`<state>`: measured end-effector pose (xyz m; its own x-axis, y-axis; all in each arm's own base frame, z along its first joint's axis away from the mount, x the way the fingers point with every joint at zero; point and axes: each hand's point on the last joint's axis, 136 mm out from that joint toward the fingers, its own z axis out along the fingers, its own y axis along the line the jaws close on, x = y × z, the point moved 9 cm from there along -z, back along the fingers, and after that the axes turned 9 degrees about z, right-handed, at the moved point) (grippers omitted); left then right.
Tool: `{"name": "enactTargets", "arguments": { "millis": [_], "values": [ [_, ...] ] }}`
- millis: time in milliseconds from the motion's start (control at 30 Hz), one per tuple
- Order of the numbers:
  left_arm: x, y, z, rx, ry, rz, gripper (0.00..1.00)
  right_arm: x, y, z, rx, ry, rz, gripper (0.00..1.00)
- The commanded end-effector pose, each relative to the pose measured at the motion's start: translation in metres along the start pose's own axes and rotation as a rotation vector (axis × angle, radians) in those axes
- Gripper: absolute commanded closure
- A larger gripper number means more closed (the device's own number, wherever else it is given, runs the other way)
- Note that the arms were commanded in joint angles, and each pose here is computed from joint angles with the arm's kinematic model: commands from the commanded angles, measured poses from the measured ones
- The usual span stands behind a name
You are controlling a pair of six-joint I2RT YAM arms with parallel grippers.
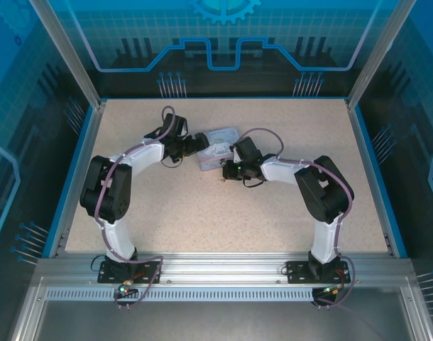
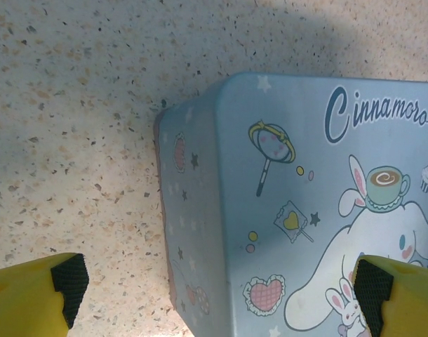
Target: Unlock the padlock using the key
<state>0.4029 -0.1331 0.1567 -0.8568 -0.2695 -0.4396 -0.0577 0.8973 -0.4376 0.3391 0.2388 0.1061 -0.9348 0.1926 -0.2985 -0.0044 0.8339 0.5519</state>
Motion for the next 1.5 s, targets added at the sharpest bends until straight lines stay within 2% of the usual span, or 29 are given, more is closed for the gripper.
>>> {"name": "enactTargets", "arguments": {
  "millis": [0, 233, 600, 867, 1200, 1467],
  "values": [
    [0.005, 0.003, -0.003, -0.059, -0.007, 0.030, 0.01, 0.006, 0.002, -0.006, 0.000, 0.020, 0.064, 1.00],
    [0.023, 0.005, 0.000, -0.057, 0.021, 0.001, 0.01, 0.011, -0.006, 0.001, -0.033, 0.021, 0.173, 1.00],
    [0.042, 0.005, 0.006, -0.040, 0.057, -0.051, 0.01, 0.014, -0.025, 0.017, -0.168, -0.006, 0.395, 1.00],
    [0.046, 0.007, 0.010, -0.039, 0.072, -0.075, 0.01, 0.022, -0.039, 0.027, -0.174, 0.003, 0.525, 1.00],
    [0.052, 0.009, 0.009, -0.023, 0.085, -0.091, 0.02, 0.032, -0.062, 0.025, -0.153, 0.010, 0.562, 1.00],
    [0.066, 0.000, 0.014, 0.005, 0.115, -0.093, 0.03, 0.025, -0.066, 0.021, -0.255, -0.026, 0.579, 1.00]
  ]
}}
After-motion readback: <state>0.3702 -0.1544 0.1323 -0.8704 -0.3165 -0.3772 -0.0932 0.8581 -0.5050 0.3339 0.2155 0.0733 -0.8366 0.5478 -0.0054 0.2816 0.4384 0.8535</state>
